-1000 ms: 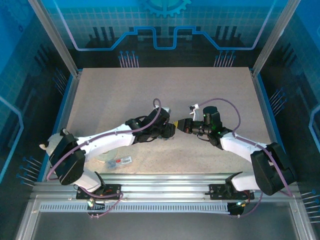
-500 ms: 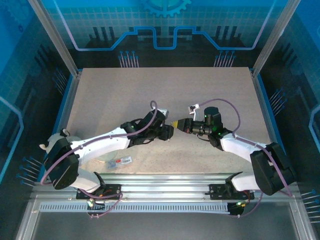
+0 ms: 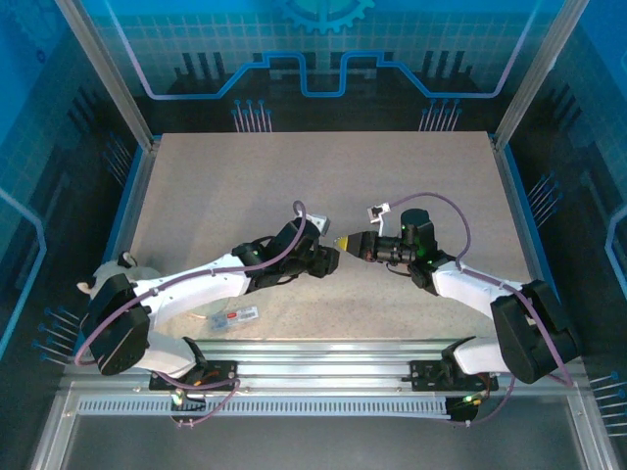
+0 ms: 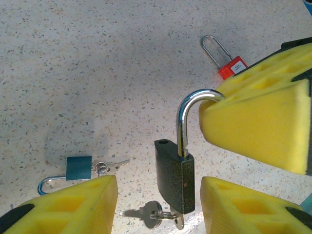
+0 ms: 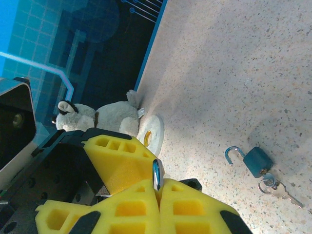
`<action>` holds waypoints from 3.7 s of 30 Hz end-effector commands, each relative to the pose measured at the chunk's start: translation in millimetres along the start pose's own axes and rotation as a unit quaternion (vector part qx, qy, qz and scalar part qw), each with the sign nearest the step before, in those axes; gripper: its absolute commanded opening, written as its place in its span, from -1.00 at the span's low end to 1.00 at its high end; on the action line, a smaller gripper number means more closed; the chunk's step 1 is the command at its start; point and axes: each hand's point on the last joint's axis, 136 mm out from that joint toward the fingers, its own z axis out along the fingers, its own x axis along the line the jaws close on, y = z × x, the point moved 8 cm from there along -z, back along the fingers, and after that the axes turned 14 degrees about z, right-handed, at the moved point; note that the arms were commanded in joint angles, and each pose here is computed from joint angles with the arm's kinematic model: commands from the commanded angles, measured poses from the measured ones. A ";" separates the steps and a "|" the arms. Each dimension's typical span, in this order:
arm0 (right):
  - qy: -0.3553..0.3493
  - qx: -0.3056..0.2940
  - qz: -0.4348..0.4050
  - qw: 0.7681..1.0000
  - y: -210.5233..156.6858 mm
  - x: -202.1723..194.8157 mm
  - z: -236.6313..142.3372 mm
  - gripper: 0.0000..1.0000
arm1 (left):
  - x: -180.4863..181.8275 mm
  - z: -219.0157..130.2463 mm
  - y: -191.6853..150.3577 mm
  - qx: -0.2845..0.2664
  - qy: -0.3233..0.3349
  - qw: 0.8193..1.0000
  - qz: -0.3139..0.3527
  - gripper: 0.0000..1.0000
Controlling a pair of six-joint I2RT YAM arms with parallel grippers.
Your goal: Lock with the key
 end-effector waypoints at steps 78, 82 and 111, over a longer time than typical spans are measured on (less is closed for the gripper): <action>0.039 0.004 -0.049 0.998 -3.0 19.8 1.9 -0.79 | -15.2 -31.3 -9.3 -0.090 -0.330 0.940 -0.009 -1.00; 0.040 -0.002 -0.052 0.998 -2.3 20.4 -0.4 -0.73 | -17.5 -31.7 -10.9 -0.086 -0.346 0.934 -0.005 -1.00; 0.137 -0.040 -0.107 0.984 -5.4 40.7 -28.7 0.00 | -19.1 -30.7 -17.1 -0.042 -0.391 0.919 0.007 -1.00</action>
